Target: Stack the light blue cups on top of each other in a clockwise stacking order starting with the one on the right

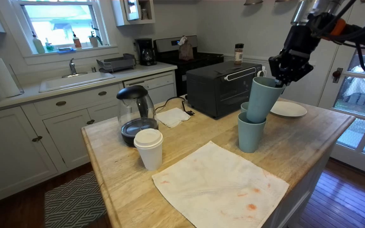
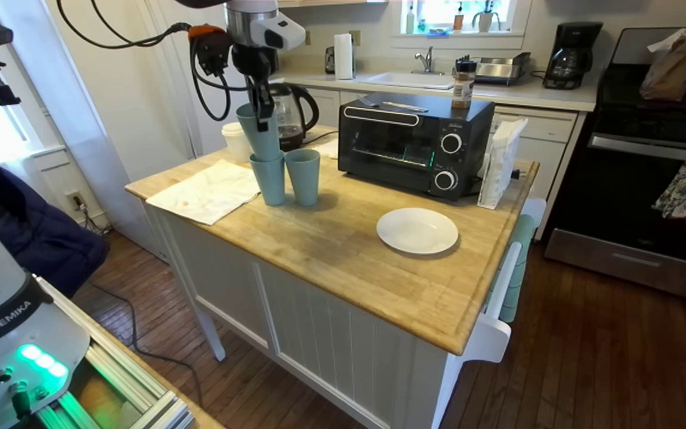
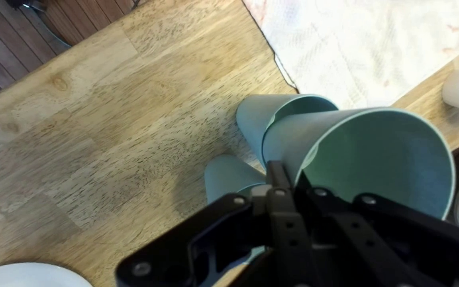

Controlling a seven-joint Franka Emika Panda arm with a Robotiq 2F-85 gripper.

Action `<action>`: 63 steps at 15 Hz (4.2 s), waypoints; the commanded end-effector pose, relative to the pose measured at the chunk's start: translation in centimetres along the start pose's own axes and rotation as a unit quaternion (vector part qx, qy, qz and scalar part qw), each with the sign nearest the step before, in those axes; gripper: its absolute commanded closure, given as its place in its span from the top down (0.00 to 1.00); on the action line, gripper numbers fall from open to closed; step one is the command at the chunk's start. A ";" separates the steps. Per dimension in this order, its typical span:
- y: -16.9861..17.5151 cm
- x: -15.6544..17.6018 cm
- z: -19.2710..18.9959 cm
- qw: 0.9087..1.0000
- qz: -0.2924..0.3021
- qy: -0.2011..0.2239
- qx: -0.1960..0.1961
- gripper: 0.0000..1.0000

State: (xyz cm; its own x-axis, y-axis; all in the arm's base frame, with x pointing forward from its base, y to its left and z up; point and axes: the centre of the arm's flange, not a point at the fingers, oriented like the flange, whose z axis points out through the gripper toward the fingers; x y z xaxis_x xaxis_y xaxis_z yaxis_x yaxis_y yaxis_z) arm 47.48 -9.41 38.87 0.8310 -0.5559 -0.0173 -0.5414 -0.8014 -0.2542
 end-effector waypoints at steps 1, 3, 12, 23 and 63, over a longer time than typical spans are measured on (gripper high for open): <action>-0.9 0.8 0.8 1.000 0.012 -0.004 -0.011 0.01; -1.2 0.8 1.5 1.000 0.013 -0.010 -0.016 0.01; -2.4 1.6 4.4 0.999 0.034 -0.023 -0.036 0.01; -2.2 2.2 5.9 0.997 0.052 -0.022 -0.061 0.64; -1.7 0.8 5.6 0.996 0.013 -0.085 0.004 0.02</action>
State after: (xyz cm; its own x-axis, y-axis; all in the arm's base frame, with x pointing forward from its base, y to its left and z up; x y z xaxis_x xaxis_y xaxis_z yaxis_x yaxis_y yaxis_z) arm 50.60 -7.03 30.44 0.8100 -0.5579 -0.1805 -0.5856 -0.7859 -0.1985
